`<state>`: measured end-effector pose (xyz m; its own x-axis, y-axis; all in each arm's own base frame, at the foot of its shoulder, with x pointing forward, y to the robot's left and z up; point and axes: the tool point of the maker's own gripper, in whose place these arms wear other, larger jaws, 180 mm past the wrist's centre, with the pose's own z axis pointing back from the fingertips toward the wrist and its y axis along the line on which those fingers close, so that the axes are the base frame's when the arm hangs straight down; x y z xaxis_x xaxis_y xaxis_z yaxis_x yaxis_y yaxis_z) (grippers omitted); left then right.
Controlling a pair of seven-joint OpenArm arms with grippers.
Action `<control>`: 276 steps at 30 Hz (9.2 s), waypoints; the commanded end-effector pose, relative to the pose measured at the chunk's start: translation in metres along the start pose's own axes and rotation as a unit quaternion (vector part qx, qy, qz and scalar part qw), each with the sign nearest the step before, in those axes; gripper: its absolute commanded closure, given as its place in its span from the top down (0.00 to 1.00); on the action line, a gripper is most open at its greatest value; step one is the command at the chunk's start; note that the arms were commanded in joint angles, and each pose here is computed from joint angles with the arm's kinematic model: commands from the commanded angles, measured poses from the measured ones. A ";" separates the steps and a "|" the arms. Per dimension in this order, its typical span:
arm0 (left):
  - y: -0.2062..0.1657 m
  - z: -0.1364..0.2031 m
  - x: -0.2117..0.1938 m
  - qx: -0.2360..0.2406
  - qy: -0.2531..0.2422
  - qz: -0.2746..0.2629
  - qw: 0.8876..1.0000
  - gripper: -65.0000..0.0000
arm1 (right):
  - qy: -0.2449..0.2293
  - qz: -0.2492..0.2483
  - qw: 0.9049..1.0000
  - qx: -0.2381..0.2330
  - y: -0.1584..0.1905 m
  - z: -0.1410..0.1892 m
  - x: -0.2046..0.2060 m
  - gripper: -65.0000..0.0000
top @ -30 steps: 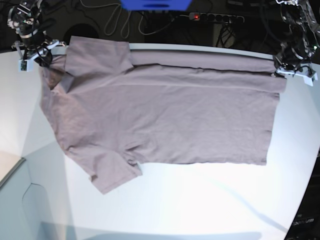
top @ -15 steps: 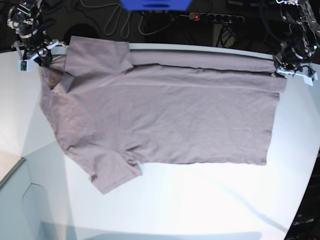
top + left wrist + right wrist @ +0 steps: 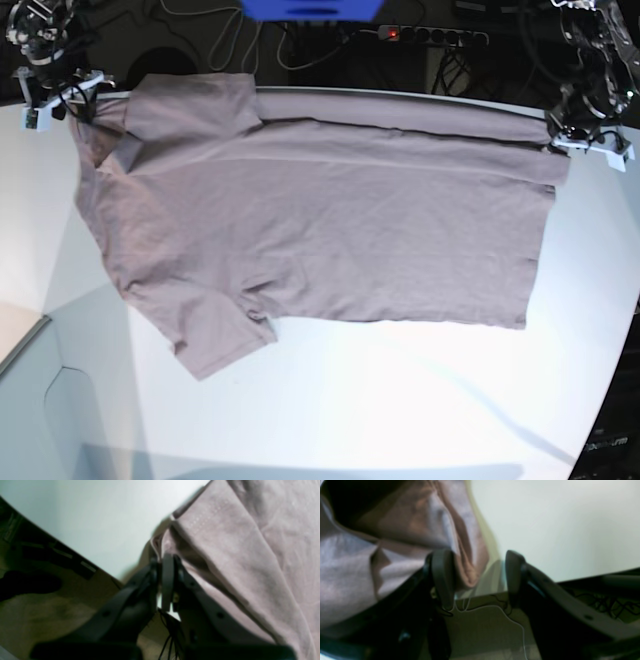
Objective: Layout the t-shirt on the table in an organized manner, then fold the t-shirt properly
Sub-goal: 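Release the sleeve and lift the right gripper off the shirt, then move the right gripper along the folded edge and pinch the shirt, then hold the folded edge with both grippers and pull it taut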
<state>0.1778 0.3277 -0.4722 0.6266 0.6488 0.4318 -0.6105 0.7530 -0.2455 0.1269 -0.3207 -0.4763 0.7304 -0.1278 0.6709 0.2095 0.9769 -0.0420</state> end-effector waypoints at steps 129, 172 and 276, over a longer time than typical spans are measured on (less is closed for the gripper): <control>-0.011 -0.005 -0.012 -0.007 0.009 0.015 1.000 0.00 | 0.013 0.077 0.991 0.105 0.113 0.036 -0.011 0.53; -0.012 -0.005 -0.012 -0.010 0.008 0.017 1.000 0.00 | 0.001 0.068 0.994 0.084 0.099 0.029 0.002 0.00; -0.012 -0.004 -0.011 -0.010 0.008 0.015 1.000 0.00 | -0.076 0.094 0.990 0.069 0.095 -0.013 0.111 0.48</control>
<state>0.1847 0.3128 -0.4754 0.5984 0.6755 0.4308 -0.6172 0.7315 -0.2898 0.2264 -0.2404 -0.4295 0.6821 0.0649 0.7283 -0.0201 0.9973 -0.0700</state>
